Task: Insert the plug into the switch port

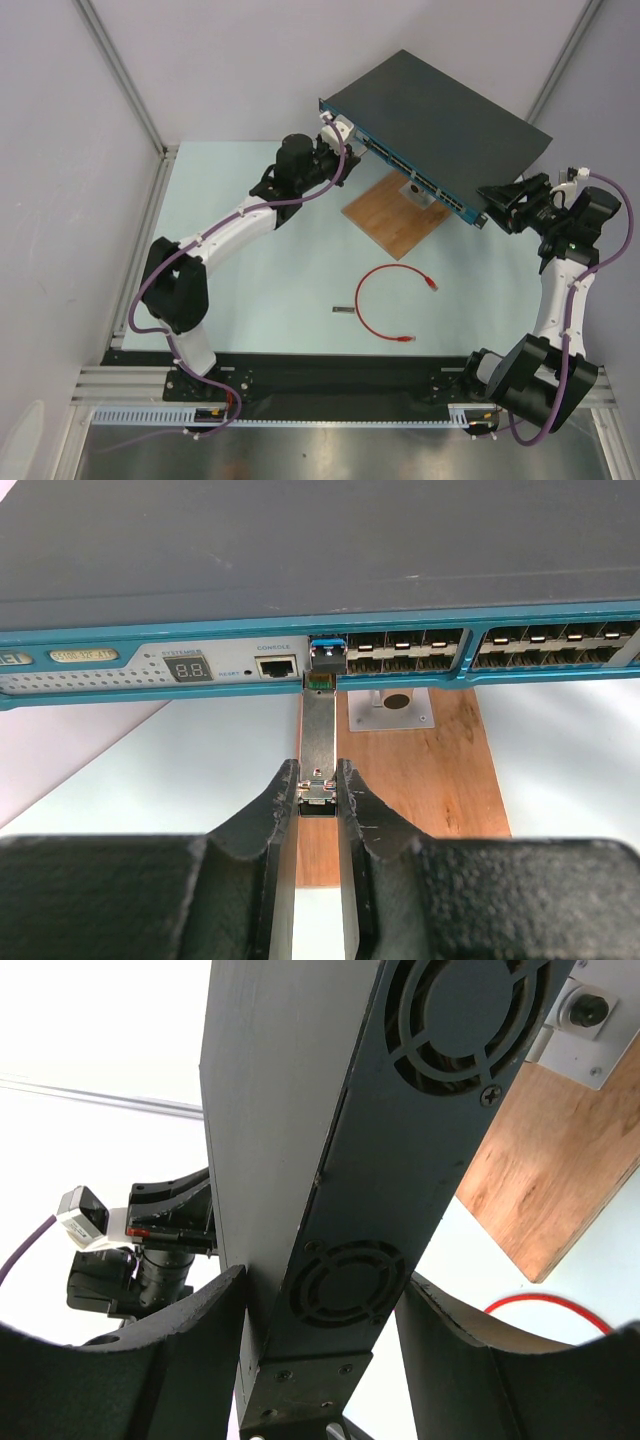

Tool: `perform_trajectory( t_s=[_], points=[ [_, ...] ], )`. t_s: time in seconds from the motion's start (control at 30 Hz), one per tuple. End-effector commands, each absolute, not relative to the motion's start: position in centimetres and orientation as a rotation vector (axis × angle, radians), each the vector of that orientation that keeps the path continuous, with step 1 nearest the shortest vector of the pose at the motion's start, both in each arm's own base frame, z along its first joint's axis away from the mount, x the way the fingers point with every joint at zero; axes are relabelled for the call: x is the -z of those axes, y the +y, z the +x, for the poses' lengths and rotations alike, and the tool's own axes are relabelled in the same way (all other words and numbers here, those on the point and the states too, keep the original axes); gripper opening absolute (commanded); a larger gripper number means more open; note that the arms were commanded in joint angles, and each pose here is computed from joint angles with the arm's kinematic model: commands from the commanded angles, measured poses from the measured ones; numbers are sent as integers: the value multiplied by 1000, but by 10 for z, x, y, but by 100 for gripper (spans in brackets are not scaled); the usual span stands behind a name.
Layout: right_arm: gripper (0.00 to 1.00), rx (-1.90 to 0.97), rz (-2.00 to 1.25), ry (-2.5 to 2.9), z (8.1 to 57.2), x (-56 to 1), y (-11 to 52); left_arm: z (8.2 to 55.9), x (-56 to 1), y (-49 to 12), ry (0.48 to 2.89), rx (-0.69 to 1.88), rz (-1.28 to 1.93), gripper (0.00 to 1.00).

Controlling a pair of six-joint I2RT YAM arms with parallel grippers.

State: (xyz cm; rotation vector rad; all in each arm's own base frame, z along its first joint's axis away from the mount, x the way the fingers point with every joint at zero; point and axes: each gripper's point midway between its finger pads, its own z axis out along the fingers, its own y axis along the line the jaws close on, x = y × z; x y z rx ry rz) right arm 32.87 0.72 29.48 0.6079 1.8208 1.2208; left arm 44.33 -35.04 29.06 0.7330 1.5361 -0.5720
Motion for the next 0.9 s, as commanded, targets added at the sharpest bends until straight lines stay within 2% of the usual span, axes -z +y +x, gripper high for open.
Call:
perform_trajectory(
  t_s=[0.0,0.87],
  points=[
    [0,-1134,456,1762,338,-314,10,432,-320,-363,1449,625,724,0],
    [0,-1135,446,1772,343,-312,12,422,-337,-375,1389,639,759,0]
  ],
)
